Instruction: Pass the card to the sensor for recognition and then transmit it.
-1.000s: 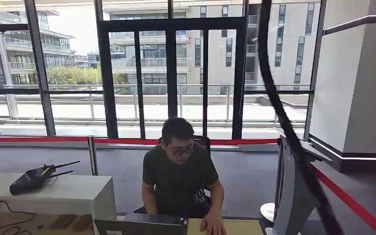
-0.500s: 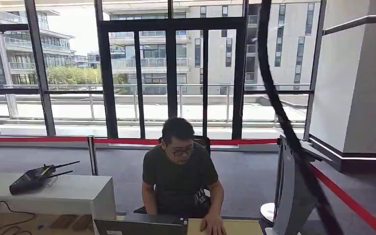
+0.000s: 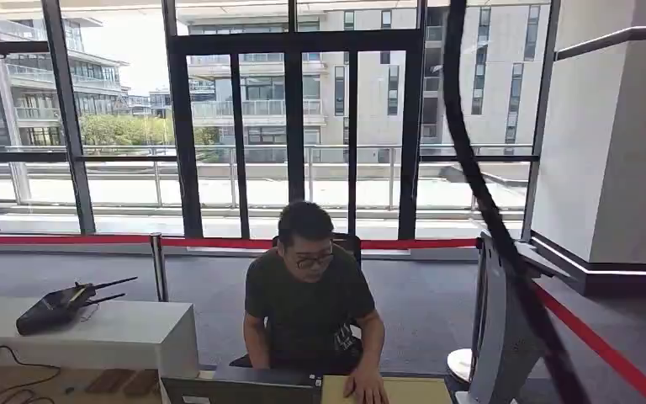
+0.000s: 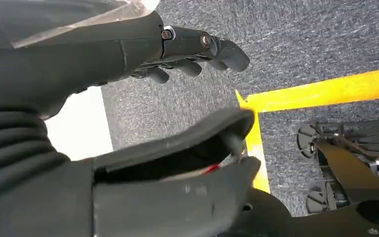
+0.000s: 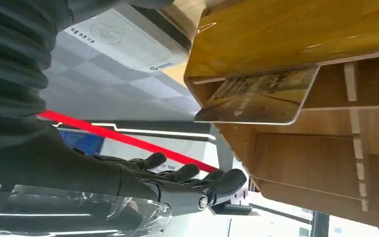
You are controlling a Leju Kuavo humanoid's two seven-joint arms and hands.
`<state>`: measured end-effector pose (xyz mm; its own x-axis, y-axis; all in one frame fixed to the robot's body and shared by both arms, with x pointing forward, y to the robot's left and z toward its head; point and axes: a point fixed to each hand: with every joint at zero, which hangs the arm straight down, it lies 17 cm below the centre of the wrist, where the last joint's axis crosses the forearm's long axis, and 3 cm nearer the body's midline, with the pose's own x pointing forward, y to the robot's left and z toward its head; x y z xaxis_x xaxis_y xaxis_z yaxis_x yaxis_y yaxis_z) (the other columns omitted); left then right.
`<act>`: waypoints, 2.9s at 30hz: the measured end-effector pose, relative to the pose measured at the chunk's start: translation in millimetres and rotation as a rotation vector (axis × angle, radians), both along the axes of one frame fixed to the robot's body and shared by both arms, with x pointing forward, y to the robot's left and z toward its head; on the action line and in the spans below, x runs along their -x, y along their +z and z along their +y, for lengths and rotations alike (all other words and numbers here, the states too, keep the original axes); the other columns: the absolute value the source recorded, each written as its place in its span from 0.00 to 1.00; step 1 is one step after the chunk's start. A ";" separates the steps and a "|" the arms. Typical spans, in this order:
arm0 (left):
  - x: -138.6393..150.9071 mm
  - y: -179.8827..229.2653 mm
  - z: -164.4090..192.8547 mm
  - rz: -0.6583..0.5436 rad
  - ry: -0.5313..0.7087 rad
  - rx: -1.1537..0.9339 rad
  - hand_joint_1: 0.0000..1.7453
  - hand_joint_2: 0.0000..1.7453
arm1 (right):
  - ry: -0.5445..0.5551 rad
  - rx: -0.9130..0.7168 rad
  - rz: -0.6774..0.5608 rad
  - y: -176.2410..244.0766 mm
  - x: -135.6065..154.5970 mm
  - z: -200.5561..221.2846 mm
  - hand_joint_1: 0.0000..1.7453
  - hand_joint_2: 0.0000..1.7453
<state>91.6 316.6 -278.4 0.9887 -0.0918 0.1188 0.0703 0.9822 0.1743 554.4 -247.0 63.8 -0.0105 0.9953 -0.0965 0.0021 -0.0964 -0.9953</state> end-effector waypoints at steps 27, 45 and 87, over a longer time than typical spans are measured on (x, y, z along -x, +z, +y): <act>2.5 -0.3 0.2 0.018 0.080 -0.020 0.00 0.00 | 0.078 0.019 0.010 -3.8 6.2 49.7 0.00 1.00; 2.3 -0.3 -1.0 0.015 0.078 -0.014 0.00 0.00 | 0.024 0.084 -0.006 7.9 -6.8 27.4 0.00 1.00; 1.2 -0.2 -1.9 0.012 0.086 -0.006 0.00 0.00 | 0.059 0.132 0.033 -0.7 -3.5 35.2 1.00 1.00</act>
